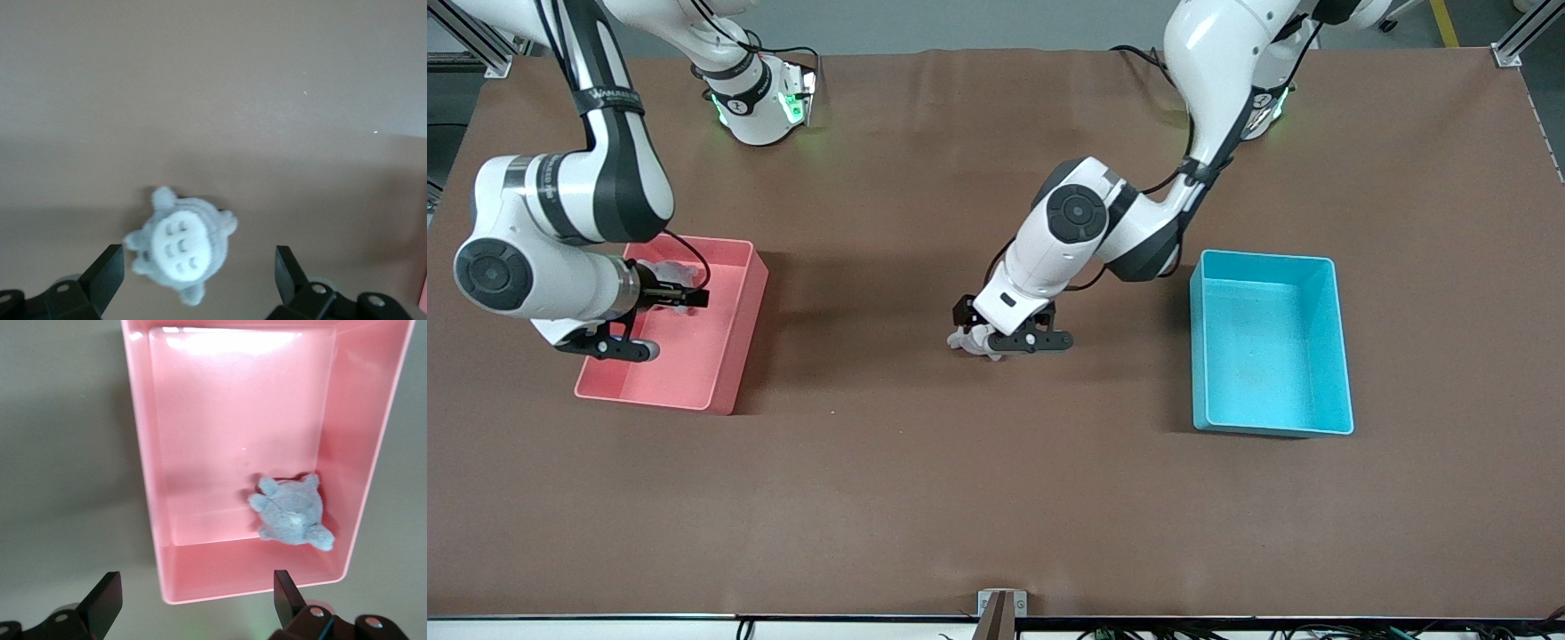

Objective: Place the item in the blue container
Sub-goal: 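Grasp the plush with the left gripper while the right gripper returns to the box, then carry the plush toward the blue box while the right gripper grasps the second plush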

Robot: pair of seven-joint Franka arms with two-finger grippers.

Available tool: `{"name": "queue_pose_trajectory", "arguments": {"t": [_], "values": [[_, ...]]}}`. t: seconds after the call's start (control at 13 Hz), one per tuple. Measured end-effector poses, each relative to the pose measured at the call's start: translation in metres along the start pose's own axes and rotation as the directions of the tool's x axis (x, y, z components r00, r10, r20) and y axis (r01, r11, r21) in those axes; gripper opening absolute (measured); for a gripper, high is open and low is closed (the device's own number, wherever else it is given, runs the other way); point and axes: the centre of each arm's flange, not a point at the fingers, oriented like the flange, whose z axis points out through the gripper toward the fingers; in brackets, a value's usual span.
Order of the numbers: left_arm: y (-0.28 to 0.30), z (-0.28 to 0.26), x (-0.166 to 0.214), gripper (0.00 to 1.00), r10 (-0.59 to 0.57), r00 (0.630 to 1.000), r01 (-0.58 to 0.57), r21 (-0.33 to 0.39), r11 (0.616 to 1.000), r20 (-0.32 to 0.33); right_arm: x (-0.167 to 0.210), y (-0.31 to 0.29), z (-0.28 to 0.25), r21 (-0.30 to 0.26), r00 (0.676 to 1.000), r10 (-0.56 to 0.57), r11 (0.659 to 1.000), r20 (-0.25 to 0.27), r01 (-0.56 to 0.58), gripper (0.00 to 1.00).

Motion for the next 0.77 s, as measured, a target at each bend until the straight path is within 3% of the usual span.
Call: {"name": "queue_pose_trajectory", "arguments": {"t": [0.23, 0.46, 0.77], "values": [[0.003, 0.033, -0.017, 1.0, 0.023, 1.0, -0.024, 0.022, 0.999, 0.016, -0.01, 0.019, 0.047, -0.05, 0.999, -0.013, 0.999, -0.048, 0.01, 1.0], [-0.006, 0.056, -0.021, 1.0, 0.054, 0.998, -0.056, 0.066, 0.996, 0.023, -0.012, 0.037, 0.083, -0.075, 0.998, -0.014, 0.997, -0.062, 0.009, 1.0], [-0.012, 0.074, -0.026, 1.0, 0.054, 0.998, -0.058, 0.085, 0.995, 0.041, -0.012, 0.059, 0.107, -0.072, 0.996, 0.006, 0.997, -0.085, -0.013, 1.0]]}}
